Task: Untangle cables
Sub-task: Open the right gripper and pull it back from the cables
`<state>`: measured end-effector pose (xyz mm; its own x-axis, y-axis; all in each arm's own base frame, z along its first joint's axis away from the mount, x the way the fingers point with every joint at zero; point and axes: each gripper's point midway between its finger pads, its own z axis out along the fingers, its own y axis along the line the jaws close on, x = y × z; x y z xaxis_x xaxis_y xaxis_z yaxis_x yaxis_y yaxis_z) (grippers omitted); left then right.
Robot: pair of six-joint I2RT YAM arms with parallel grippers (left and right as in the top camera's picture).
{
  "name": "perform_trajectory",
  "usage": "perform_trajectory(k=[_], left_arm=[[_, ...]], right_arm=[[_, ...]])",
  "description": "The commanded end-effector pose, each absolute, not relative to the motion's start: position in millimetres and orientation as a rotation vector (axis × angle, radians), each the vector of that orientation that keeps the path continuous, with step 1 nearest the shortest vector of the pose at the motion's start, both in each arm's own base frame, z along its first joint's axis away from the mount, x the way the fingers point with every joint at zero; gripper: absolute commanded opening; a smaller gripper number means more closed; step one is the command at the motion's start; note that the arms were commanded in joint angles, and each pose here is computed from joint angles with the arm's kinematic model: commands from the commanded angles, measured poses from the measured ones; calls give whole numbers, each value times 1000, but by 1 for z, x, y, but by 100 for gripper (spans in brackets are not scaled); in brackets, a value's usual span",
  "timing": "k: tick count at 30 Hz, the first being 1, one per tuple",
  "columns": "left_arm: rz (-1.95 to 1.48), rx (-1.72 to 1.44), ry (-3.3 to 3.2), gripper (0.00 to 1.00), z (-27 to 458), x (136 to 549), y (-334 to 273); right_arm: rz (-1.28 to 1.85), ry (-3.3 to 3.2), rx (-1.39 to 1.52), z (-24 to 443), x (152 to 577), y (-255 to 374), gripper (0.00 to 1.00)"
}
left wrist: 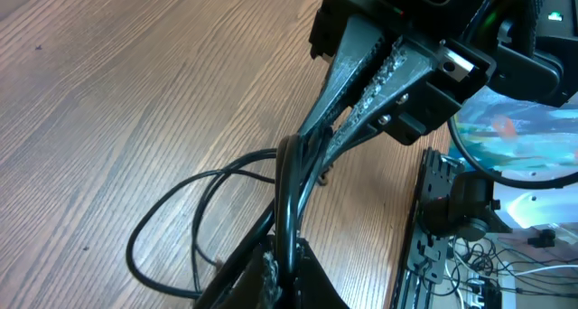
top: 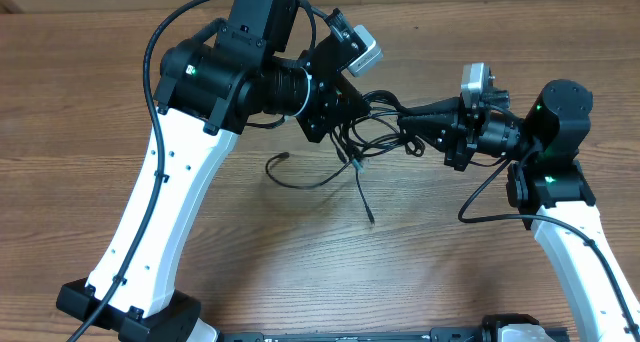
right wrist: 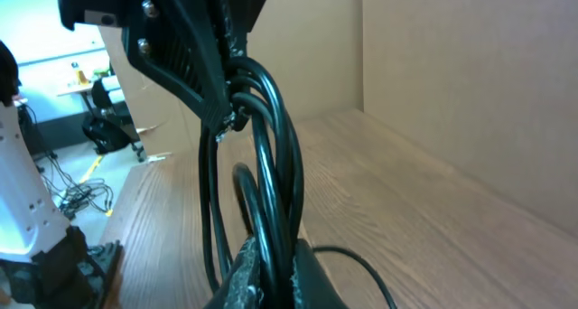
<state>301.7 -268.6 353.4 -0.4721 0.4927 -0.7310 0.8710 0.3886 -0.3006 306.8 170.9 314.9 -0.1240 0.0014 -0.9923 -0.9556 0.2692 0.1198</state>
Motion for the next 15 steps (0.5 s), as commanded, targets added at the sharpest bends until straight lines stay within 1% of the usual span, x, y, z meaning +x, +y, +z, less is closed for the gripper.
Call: perform_trajectory(k=[1,8,15], left_arm=[[-929,1177,2086,4,358,300,-269],[-804,973,2256,4,346,319,-253],[-686,676,2398,4,339,343,-228]], right_arm=[[1068,1401,-964,327,304,171,4],[1067,1519,-780,326,325,158,3],[1103,1689,-450,318,351,119,4]])
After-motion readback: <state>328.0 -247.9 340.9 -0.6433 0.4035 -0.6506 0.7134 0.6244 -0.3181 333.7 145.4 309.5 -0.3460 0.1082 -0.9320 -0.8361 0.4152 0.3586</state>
